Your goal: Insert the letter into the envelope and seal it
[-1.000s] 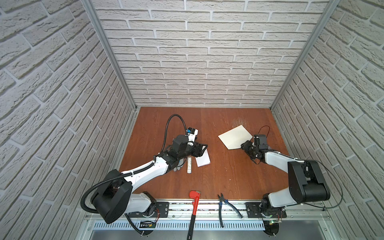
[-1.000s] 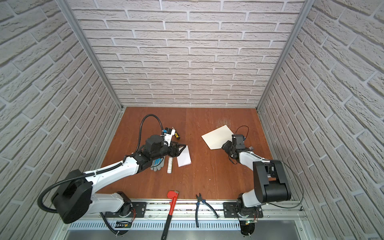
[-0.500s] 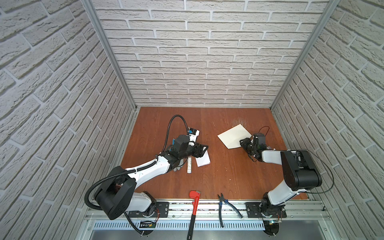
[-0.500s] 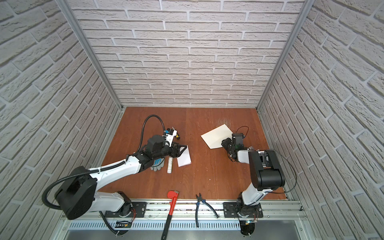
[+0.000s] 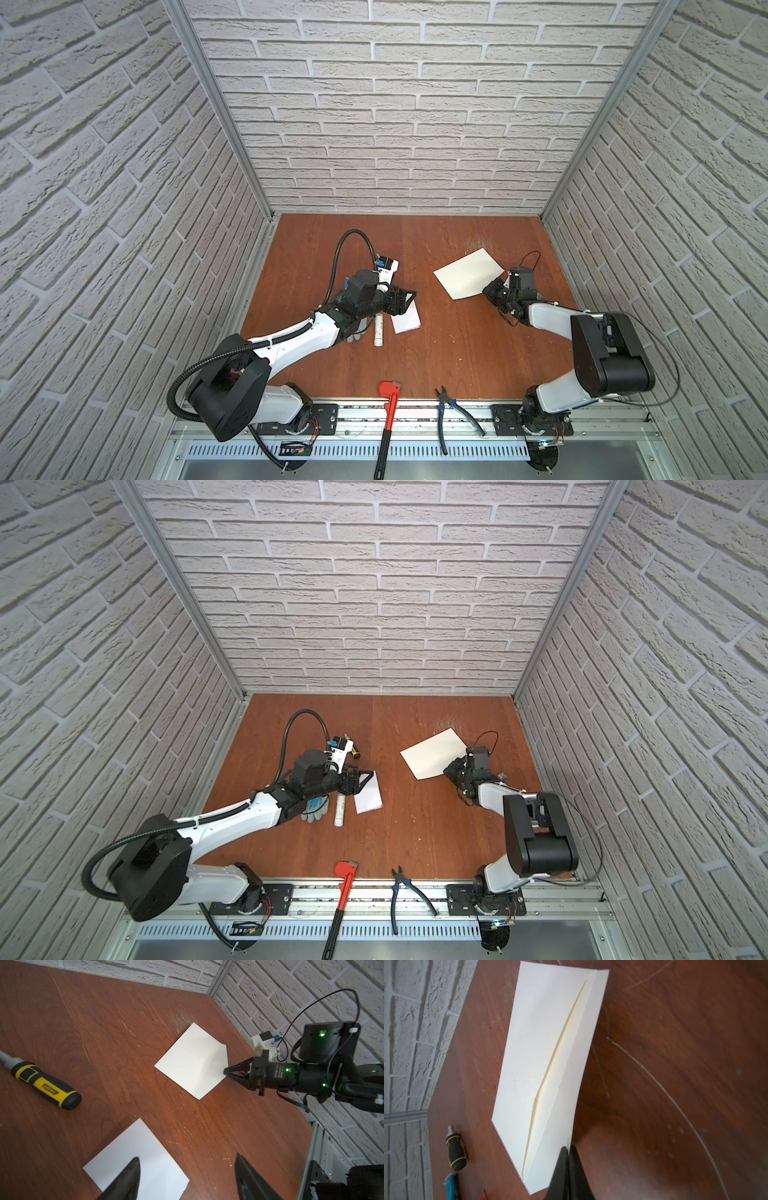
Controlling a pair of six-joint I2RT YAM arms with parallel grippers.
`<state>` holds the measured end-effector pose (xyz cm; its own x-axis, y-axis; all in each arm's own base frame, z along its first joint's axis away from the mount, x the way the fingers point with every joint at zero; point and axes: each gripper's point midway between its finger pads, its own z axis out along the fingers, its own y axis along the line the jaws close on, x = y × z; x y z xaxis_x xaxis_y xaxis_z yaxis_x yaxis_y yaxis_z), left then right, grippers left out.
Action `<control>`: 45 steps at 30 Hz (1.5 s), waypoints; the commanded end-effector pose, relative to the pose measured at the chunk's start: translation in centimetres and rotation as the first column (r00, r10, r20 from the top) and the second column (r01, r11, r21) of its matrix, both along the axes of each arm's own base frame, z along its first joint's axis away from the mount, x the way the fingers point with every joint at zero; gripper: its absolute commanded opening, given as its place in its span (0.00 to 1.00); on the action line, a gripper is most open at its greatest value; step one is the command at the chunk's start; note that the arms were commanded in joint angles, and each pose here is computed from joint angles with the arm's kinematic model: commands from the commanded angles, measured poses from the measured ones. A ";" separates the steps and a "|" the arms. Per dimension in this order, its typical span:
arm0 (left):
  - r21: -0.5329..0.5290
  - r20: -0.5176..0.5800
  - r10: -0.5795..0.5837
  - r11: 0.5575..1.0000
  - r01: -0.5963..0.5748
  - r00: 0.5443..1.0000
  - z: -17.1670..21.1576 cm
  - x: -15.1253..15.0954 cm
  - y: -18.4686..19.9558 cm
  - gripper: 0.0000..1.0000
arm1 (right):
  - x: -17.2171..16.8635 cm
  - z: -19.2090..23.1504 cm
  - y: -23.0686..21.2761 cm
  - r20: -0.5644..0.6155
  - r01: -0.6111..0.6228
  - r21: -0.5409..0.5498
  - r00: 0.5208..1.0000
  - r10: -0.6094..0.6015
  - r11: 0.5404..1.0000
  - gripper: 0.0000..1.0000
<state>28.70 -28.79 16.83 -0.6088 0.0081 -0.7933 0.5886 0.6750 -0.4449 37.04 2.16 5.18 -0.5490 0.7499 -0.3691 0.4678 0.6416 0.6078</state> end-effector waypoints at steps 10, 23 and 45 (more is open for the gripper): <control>0.017 0.033 0.040 0.999 -0.041 0.999 2.5 -4.2 3.6 0.71 | -9.7 8.5 0.4 -0.244 -0.305 -0.158 0.934 0.262 0.939 0.06; 0.071 0.073 0.086 0.993 -0.091 0.994 4.0 -7.1 7.8 0.71 | -15.1 9.6 5.4 -0.337 -0.568 0.010 0.773 0.537 0.823 0.06; 0.081 0.087 0.095 0.991 -0.102 0.992 4.7 -7.7 8.6 0.71 | -13.6 4.4 8.5 -0.484 -0.737 -0.019 0.598 0.639 0.675 0.06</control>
<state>20.81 -20.18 20.70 -0.5718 0.0207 -0.8201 0.5384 0.7637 -0.3562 22.13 10.53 9.80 -0.9987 0.0424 -0.0268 0.0324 0.9527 0.3022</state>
